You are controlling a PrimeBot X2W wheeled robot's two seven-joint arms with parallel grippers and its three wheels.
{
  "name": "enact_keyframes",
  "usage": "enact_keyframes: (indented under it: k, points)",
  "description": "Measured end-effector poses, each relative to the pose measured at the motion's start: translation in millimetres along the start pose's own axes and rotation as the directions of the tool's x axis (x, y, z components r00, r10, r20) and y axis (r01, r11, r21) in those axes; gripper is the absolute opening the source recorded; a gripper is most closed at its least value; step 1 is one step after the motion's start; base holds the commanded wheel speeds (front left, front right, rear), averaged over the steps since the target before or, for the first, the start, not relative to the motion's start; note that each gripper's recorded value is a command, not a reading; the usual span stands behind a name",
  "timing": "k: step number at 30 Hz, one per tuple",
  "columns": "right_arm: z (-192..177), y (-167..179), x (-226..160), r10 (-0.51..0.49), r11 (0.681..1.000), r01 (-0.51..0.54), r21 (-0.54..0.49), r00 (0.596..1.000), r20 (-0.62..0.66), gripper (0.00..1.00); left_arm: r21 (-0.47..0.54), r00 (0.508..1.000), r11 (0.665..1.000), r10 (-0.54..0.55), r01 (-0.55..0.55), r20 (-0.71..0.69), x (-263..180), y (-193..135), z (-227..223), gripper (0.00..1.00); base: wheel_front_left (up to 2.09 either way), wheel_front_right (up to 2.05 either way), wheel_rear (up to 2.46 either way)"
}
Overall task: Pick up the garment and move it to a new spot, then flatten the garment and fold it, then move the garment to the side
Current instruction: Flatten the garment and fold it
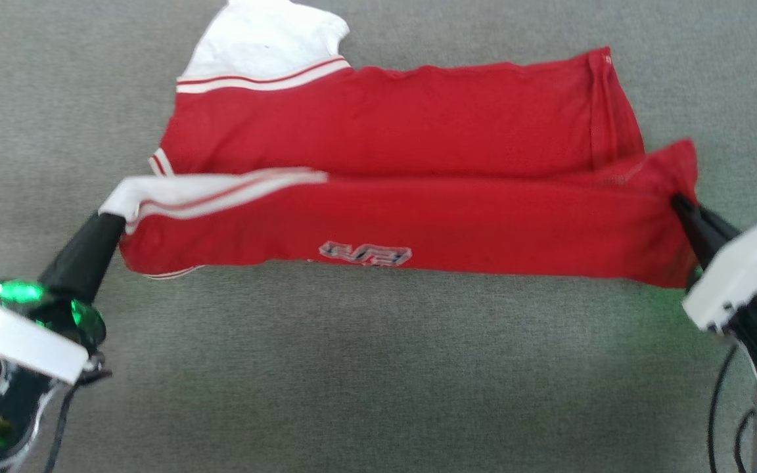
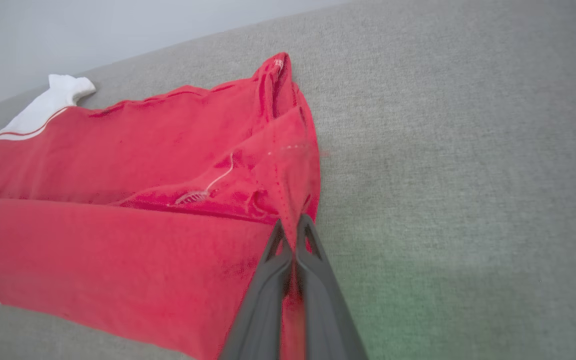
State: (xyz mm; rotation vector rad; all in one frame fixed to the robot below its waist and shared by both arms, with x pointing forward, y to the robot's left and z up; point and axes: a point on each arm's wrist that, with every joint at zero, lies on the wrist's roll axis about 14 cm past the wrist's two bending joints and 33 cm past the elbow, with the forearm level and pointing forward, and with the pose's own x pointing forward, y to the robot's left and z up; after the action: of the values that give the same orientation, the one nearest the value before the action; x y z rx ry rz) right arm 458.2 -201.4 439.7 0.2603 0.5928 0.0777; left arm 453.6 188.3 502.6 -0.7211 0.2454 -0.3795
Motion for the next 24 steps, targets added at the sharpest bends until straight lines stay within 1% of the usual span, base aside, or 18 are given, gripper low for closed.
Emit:
enact_keyframes:
  k: [2, 5, 10, 11, 12, 13, 14, 15, 16, 19, 21, 24]
  points:
    - [1.1, -0.9, 11.1, -0.005, 1.000, 0.005, 0.005, 1.000, -0.003, 0.00, 0.010, 1.000, 1.000, 0.008, -0.008, -0.028, 11.1, 7.4, -2.1, 0.00, 0.00, 0.00, 0.00]
    - [-6.9, -5.4, 27.5, -0.018, 0.999, 0.019, 0.031, 1.000, -0.025, 0.00, 0.002, 0.998, 0.999, 0.038, -0.038, -0.051, 25.4, 22.6, -5.8, 0.00, 0.00, 0.00, 0.00]
    - [-24.0, -10.8, 47.4, -0.034, 0.997, 0.037, 0.067, 0.998, -0.052, 0.00, -0.005, 0.987, 0.993, 0.116, -0.117, -0.108, 36.8, 53.8, -25.2, 0.00, 0.00, 0.00, 0.00]
    - [-27.9, -11.7, 49.5, -0.036, 0.997, 0.041, 0.069, 0.998, -0.060, 0.00, 0.001, 0.984, 0.991, 0.136, -0.137, -0.115, 36.5, 60.8, -27.4, 0.02, 0.00, 0.00, 0.00]
    - [-27.9, -11.7, 49.5, -0.036, 0.997, 0.041, 0.069, 0.998, -0.060, 0.00, 0.001, 0.984, 0.991, 0.136, -0.137, -0.115, 36.5, 60.8, -27.4, 0.22, 0.00, 0.00, 0.00]
    - [-29.4, -11.5, 51.0, -0.037, 0.997, 0.041, 0.069, 0.998, -0.060, 0.00, 0.008, 0.981, 0.989, 0.151, -0.151, -0.122, 36.1, 65.5, -29.2, 0.34, 0.00, 0.00, 0.00]
    - [-30.5, -10.4, 52.0, -0.035, 0.997, 0.039, 0.066, 0.998, -0.060, 0.20, 0.016, 0.978, 0.987, 0.159, -0.159, -0.131, 35.4, 68.2, -31.3, 0.42, 0.00, 0.00, 0.00]
    - [-30.8, -9.5, 52.7, -0.033, 0.998, 0.037, 0.060, 0.998, -0.058, 0.83, 0.034, 0.975, 0.985, 0.172, -0.169, -0.141, 33.8, 72.3, -33.1, 0.75, 0.00, 0.00, 0.00]
    - [-29.8, -9.7, 52.6, -0.035, 0.998, 0.038, 0.050, 0.998, -0.047, 1.00, 0.059, 0.972, 0.984, 0.178, -0.171, -0.155, 32.6, 74.5, -35.6, 1.00, 0.00, 0.00, 0.00]
    - [-23.7, -11.0, 50.1, -0.041, 0.999, 0.041, 0.020, 0.999, -0.017, 1.00, 0.170, 0.966, 0.973, 0.187, -0.157, -0.179, 27.1, 78.4, -34.5, 1.00, 0.00, 0.00, 0.00]
    - [-16.5, -13.1, 46.0, -0.046, 0.999, 0.046, 0.009, 0.999, 0.009, 1.00, 0.230, 0.968, 0.961, 0.191, -0.152, -0.160, 23.5, 79.7, -20.7, 1.00, 0.00, 0.00, 0.00]
    - [-7.3, -12.7, 38.1, -0.043, 0.999, 0.043, -0.007, 0.998, 0.044, 1.00, 0.346, 0.967, 0.930, 0.191, -0.123, -0.171, 15.1, 78.1, -3.0, 1.00, 0.00, 0.00, 0.00]
